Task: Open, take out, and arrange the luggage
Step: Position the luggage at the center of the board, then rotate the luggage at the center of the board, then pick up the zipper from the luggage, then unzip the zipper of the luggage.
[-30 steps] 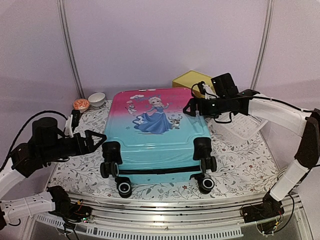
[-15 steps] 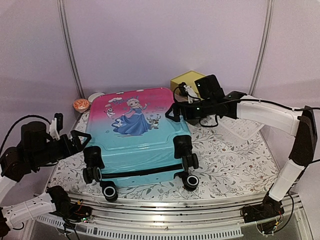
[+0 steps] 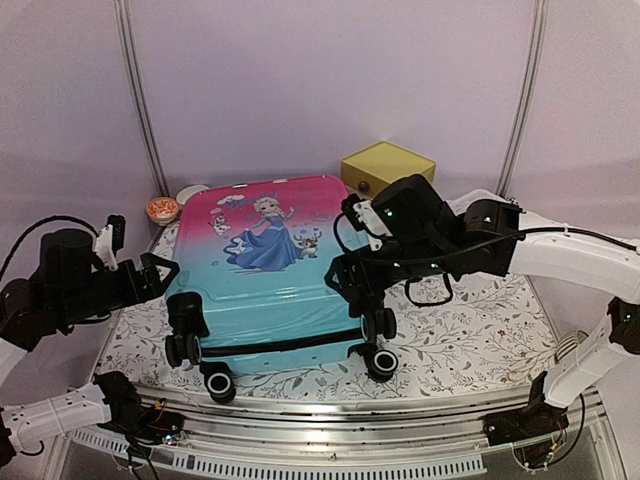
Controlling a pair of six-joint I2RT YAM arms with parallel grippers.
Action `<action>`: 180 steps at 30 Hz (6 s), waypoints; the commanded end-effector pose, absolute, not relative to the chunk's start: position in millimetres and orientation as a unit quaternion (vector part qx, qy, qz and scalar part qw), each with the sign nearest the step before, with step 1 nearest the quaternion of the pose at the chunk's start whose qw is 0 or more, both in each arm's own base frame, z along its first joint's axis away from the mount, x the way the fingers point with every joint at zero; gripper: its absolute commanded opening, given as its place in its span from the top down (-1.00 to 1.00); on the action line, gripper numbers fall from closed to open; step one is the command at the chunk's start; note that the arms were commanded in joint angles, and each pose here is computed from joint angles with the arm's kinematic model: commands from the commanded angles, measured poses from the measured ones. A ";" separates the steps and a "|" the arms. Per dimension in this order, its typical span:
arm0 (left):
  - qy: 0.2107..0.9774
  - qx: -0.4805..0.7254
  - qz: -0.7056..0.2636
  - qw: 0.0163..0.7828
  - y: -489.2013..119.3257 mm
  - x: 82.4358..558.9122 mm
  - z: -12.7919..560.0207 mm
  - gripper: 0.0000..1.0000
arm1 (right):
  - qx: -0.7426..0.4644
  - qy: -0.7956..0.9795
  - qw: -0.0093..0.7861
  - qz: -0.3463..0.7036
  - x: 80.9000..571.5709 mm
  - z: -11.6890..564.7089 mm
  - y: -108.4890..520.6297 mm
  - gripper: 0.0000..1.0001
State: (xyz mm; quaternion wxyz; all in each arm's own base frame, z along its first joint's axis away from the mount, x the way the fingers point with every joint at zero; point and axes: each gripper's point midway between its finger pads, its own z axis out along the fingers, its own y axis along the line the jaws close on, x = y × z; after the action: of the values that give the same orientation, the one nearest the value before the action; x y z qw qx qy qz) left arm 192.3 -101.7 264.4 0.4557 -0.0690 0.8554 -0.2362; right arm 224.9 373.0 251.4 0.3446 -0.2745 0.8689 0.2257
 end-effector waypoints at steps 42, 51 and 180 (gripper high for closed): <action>0.866 -0.024 -0.269 0.422 -137.1 202.9 239.7 -0.97 | -0.119 0.893 0.395 0.180 410.1 241.3 290.3 -0.97; 0.882 -0.027 -0.268 0.387 -142.4 200.1 204.7 -0.71 | -0.155 0.879 0.417 0.172 358.6 275.1 280.1 -0.98; 0.683 0.356 -0.335 0.542 -299.4 162.8 121.5 1.00 | -0.331 0.765 0.324 0.448 247.3 203.1 485.0 -0.55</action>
State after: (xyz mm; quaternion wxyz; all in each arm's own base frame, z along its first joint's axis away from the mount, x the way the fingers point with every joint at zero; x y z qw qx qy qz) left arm 185.3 -261.4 100.3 0.5321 0.3034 0.7334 -0.2948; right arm 249.6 452.8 182.8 0.2978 -0.3205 0.8048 0.4011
